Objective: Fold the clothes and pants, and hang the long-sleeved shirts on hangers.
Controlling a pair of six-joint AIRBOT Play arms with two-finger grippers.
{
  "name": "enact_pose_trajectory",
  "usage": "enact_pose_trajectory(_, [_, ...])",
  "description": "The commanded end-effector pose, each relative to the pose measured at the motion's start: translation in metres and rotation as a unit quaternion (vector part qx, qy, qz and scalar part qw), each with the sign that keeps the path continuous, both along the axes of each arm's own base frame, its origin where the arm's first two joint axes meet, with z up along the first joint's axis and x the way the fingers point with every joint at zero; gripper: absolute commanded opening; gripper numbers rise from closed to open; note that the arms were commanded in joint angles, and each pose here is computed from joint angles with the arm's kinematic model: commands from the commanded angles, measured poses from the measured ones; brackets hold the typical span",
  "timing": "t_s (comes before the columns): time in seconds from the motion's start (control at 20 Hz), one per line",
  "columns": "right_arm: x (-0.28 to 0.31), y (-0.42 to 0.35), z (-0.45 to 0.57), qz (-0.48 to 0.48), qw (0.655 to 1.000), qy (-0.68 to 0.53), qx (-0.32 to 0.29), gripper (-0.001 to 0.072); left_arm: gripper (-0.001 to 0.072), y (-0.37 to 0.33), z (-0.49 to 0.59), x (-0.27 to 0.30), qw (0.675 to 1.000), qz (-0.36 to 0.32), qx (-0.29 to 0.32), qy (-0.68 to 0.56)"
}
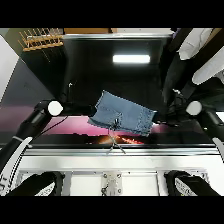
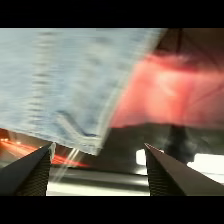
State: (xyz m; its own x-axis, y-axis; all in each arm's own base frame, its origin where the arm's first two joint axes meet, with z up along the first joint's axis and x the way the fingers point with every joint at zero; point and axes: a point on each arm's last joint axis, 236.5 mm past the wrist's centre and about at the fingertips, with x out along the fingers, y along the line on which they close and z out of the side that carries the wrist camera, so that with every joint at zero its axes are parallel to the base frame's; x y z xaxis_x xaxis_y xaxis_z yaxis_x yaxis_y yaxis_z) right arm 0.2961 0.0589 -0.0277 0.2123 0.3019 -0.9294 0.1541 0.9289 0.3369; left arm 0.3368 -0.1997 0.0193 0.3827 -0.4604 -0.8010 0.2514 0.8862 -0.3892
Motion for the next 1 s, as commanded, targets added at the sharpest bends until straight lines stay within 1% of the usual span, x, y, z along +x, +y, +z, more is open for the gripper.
enact_pose_trajectory(0.0, [-0.004,-0.021,-0.025,-0.075,0.993,0.014,0.087,0.0699,0.0188,-0.019,0.021,-0.015,1.0,-0.018,-0.017,-0.012])
enact_pose_trajectory(0.05, [-0.001,-0.02,-0.037,-0.1,0.987,0.021,0.125,0.0713,0.0019,-0.028,0.022,-0.02,0.999,-0.03,-0.018,-0.015])
enact_pose_trajectory(0.15, [0.008,-0.015,-0.054,-0.118,0.975,0.023,0.187,0.0712,0.0017,-0.041,0.024,-0.025,0.998,-0.045,-0.022,-0.023])
enact_pose_trajectory(0.35, [0.023,0.012,-0.076,-0.112,0.958,0.029,0.26,0.0707,0.0017,-0.049,0.026,-0.028,0.998,-0.043,-0.03,-0.02])
enact_pose_trajectory(0.65, [0.033,0.058,-0.088,-0.093,0.96,0.031,0.263,0.0698,0.0016,-0.049,0.026,-0.028,0.999,-0.039,-0.032,-0.017])
enact_pose_trajectory(0.7, [0.036,0.068,-0.086,-0.093,0.958,0.027,0.269,0.0686,0.0017,-0.049,0.026,-0.028,0.999,-0.039,-0.032,-0.017])
enact_pose_trajectory(0.75, [0.038,0.076,-0.084,-0.089,0.958,0.025,0.271,0.0578,0.0017,-0.049,0.026,-0.028,0.999,-0.039,-0.032,-0.017])
enact_pose_trajectory(0.8, [0.038,0.083,-0.084,-0.078,0.959,0.025,0.27,0.0421,0.0016,-0.049,0.026,-0.028,0.999,-0.039,-0.032,-0.017])
enact_pose_trajectory(0.85, [0.037,0.09,-0.083,-0.064,0.961,0.022,0.268,0.0325,0.0017,-0.049,0.026,-0.028,0.999,-0.039,-0.032,-0.017])
enact_pose_trajectory(0.9, [0.037,0.095,-0.081,-0.046,0.963,0.016,0.266,0.0202,0.0016,-0.049,0.026,-0.028,0.999,-0.039,-0.032,-0.017])
enact_pose_trajectory(0.95, [0.038,0.099,-0.079,-0.03,0.964,0.008,0.264,0.0036,0.0017,-0.049,0.026,-0.028,0.999,-0.039,-0.032,-0.017])
